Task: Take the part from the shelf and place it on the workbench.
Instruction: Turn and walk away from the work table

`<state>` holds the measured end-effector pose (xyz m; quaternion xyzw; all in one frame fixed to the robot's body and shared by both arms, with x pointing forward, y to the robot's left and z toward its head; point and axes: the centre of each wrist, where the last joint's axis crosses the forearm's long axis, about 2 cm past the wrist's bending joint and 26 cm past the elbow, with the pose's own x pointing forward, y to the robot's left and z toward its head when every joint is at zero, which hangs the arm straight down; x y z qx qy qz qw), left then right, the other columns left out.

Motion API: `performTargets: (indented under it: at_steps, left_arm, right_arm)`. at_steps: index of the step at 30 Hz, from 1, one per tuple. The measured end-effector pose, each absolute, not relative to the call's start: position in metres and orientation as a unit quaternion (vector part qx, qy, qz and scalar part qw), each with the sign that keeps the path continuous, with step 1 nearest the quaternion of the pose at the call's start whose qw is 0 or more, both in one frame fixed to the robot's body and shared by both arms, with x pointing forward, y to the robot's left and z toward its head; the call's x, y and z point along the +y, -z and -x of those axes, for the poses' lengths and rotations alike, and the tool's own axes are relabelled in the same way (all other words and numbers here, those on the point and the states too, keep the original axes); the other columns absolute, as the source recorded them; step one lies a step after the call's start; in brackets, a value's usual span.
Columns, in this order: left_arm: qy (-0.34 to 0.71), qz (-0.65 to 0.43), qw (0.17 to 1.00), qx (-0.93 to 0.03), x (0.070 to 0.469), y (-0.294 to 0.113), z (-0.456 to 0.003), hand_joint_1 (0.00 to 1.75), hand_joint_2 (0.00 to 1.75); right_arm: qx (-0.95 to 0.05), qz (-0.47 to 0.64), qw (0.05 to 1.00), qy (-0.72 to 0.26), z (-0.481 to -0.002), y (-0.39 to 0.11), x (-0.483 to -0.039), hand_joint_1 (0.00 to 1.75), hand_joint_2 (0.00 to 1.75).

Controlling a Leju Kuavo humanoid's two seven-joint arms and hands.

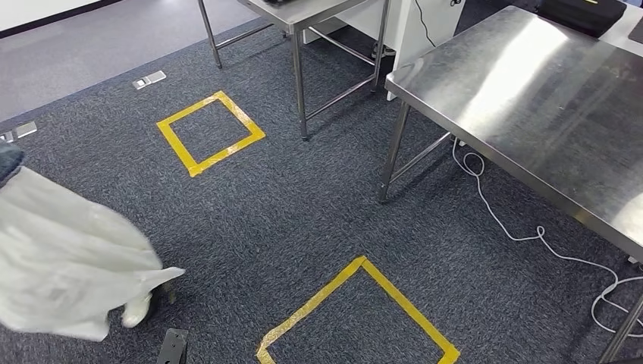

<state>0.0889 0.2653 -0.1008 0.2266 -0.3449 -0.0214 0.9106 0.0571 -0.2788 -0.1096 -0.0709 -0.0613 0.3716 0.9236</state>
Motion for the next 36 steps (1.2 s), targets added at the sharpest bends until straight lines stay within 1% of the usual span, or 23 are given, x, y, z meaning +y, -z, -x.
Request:
performTargets:
  at_steps: [8, 14, 17, 23, 32, 36]
  left_arm:
    - [0.011, -0.239, 0.909, -0.342, 0.275, 0.103, -0.077, 0.0, 0.0]
    - [0.0, -0.229, 0.915, -0.333, 0.275, 0.105, -0.072, 0.0, 0.0]
    - [-0.012, -0.191, 0.932, -0.306, 0.273, 0.106, -0.066, 0.0, 0.0]
    - [-0.04, -0.105, 0.969, -0.219, 0.273, 0.108, -0.061, 0.0, 0.0]
    - [-0.047, -0.071, 0.986, -0.145, 0.274, 0.109, -0.056, 0.0, 0.0]
    - [-0.039, -0.072, 0.988, -0.134, 0.276, 0.109, -0.058, 0.0, 0.0]
  right_arm:
    - [-0.065, 0.093, 0.932, -0.343, -0.06, 0.109, -0.316, 0.0, 0.0]
    - [-0.069, 0.104, 0.933, -0.336, -0.056, 0.109, -0.325, 0.0, 0.0]
    - [-0.075, 0.11, 0.934, -0.33, -0.057, 0.108, -0.331, 0.0, 0.0]
    - [-0.095, 0.12, 0.939, -0.309, -0.062, 0.107, -0.344, 0.0, 0.0]
    - [-0.095, 0.126, 0.943, -0.294, -0.064, 0.105, -0.357, 0.0, 0.0]
    - [-0.094, 0.124, 0.944, -0.291, -0.065, 0.105, -0.356, 0.0, 0.0]
